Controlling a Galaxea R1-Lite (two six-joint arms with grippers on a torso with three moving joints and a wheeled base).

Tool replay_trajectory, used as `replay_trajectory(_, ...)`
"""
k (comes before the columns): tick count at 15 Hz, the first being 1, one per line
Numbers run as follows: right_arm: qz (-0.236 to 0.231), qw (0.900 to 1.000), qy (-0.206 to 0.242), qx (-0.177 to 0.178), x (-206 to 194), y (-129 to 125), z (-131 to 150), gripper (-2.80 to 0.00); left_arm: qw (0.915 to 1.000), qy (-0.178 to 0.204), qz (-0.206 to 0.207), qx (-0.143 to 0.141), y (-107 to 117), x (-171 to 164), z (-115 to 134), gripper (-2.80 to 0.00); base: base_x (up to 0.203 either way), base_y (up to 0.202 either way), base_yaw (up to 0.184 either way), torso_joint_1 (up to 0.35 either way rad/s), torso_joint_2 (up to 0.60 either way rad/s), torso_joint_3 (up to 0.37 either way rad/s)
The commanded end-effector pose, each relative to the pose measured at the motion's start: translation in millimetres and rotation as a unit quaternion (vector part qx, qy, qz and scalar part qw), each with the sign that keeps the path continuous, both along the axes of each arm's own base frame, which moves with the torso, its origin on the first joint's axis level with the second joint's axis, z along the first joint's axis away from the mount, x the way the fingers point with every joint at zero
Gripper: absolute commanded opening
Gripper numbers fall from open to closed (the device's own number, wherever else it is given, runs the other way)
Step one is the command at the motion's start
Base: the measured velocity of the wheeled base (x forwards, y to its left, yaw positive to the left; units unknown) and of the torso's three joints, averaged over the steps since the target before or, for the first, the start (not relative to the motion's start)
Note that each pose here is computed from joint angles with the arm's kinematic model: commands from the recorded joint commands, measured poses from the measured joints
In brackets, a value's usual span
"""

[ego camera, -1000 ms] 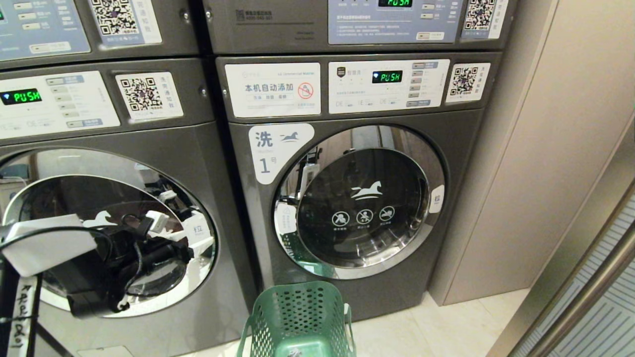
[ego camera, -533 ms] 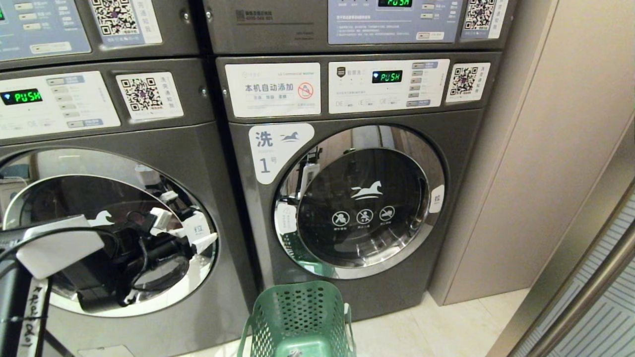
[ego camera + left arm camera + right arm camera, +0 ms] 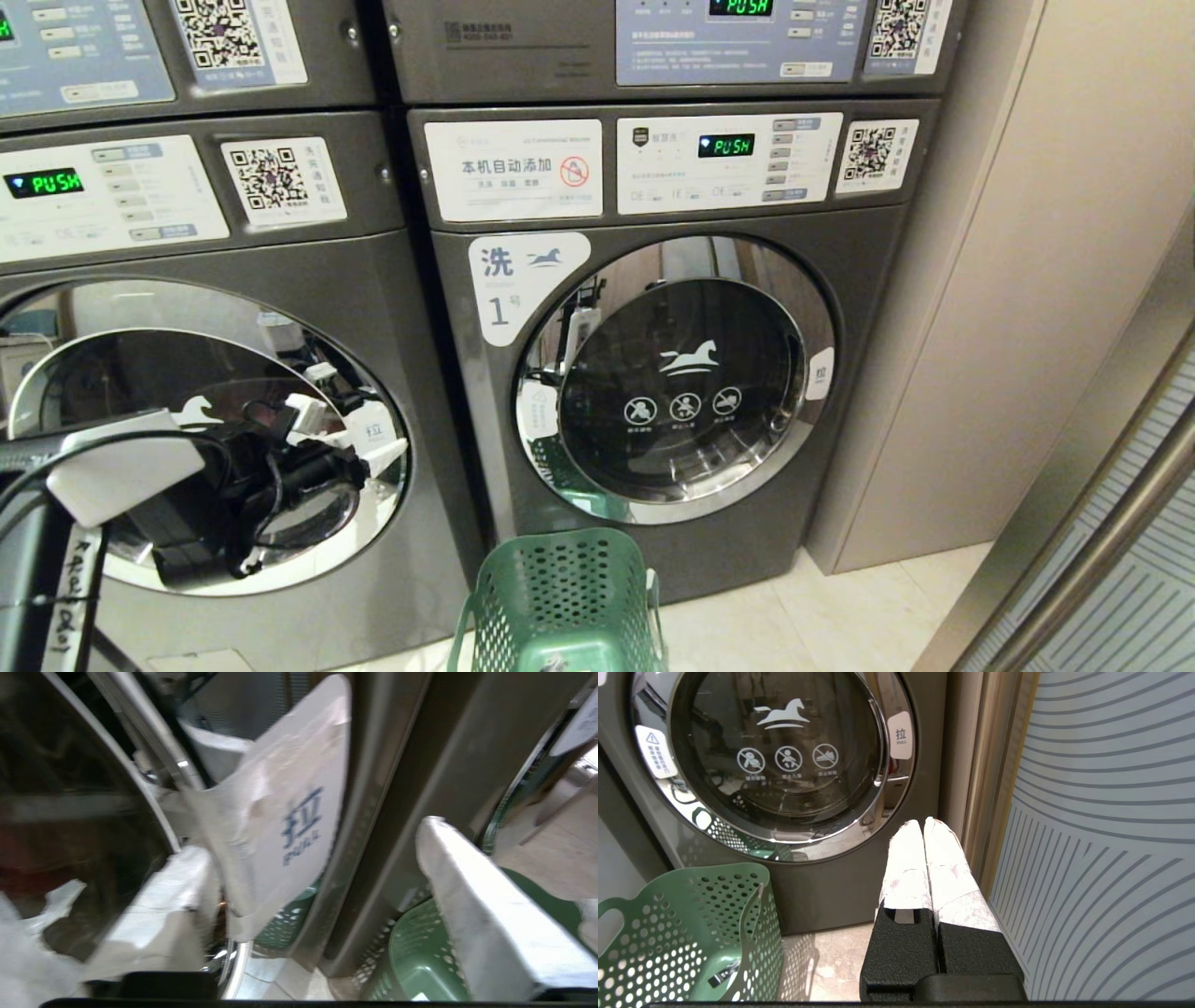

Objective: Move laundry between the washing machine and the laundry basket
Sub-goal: Open the lid of the washing machine

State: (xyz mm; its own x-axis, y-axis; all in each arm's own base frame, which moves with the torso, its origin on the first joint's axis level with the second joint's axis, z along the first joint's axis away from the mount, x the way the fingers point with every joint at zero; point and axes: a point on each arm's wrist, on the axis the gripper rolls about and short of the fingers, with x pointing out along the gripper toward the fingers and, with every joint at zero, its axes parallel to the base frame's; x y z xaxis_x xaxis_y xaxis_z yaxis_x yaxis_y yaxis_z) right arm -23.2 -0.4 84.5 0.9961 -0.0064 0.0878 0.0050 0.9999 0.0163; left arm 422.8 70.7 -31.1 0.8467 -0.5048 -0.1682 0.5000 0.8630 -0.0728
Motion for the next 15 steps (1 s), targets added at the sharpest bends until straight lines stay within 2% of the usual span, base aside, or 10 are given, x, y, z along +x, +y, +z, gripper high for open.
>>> replay_trajectory(1, 0.000, 1.000, 0.017, 0.000, 2.8, 0.0, -9.2, -2.80, 1.0000, 0.001, -0.006, -0.001, -1.5, -0.4, -1.2, -2.80, 0.000, 0.000, 0.000, 0.000, 0.00, 0.000)
replay_trajectory(5, 0.000, 1.000, 0.017, 0.000, 2.8, 0.0, -9.2, -2.80, 0.9997, -0.001, -0.024, -0.005, -2.8, -0.7, -1.1, -2.80, 0.000, 0.000, 0.000, 0.000, 0.00, 0.000)
replay_trajectory(12, 0.000, 1.000, 0.017, 0.000, 2.8, 0.0, -9.2, -2.80, 0.9997, -0.001, -0.024, -0.006, -3.4, -0.6, -1.0, -2.80, 0.000, 0.000, 0.000, 0.000, 0.00, 0.000)
replay_trajectory(13, 0.000, 1.000, 0.017, 0.000, 2.8, 0.0, -9.2, -2.80, 0.9997, -0.001, -0.025, -0.005, -3.4, -0.6, -1.0, 0.00, 0.000, 0.000, 0.000, 0.000, 0.00, 0.000)
replay_trajectory(15, 0.000, 1.000, 0.017, 0.000, 2.7, 0.0, -9.3, -2.80, 0.9997, -0.001, -0.025, -0.005, -3.4, -0.6, -1.0, 0.00, 0.000, 0.000, 0.000, 0.000, 0.00, 0.000)
